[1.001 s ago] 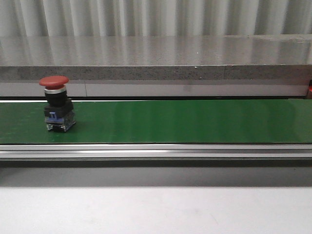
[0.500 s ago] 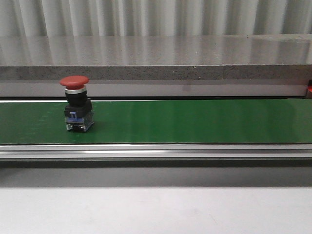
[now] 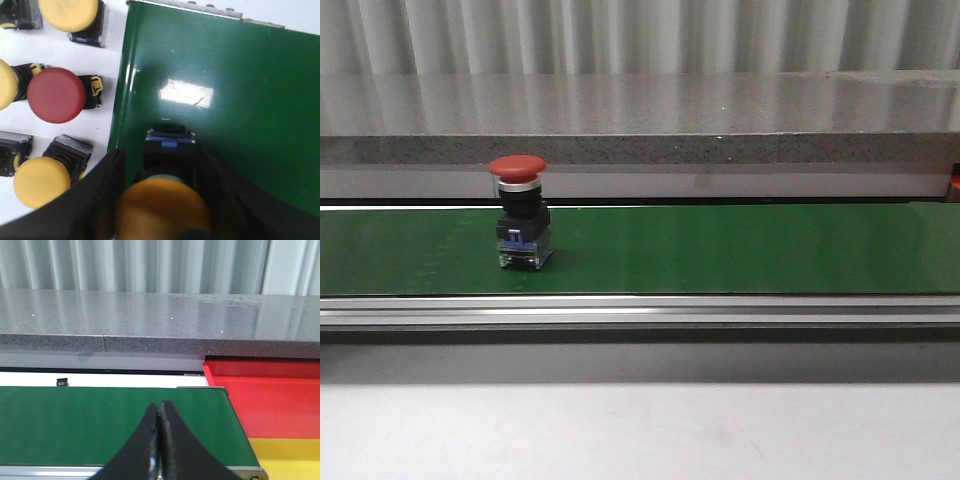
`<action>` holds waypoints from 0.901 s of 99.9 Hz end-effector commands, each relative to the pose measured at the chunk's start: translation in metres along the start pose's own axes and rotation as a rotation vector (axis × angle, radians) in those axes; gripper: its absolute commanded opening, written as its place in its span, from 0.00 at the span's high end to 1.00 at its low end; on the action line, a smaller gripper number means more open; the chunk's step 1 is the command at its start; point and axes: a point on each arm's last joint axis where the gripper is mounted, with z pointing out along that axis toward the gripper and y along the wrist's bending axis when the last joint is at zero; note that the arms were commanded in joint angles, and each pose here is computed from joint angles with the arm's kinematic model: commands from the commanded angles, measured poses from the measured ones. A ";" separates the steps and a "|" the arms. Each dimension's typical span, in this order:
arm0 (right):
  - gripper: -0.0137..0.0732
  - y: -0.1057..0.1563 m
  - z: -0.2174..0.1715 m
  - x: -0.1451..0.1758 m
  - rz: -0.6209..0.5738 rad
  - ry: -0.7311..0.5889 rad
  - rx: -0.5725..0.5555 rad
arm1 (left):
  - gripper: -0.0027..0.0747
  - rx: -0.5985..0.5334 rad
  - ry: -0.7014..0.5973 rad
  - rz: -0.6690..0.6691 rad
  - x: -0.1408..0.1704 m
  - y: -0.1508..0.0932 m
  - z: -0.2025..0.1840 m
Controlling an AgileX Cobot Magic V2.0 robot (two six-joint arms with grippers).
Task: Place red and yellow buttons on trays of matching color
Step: 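Set the yellow button on the belt and open the left gripper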
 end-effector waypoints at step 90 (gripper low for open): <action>0.92 0.001 -0.001 -0.007 -0.009 -0.086 -0.009 | 0.99 0.247 -0.650 0.299 0.070 -0.087 -0.116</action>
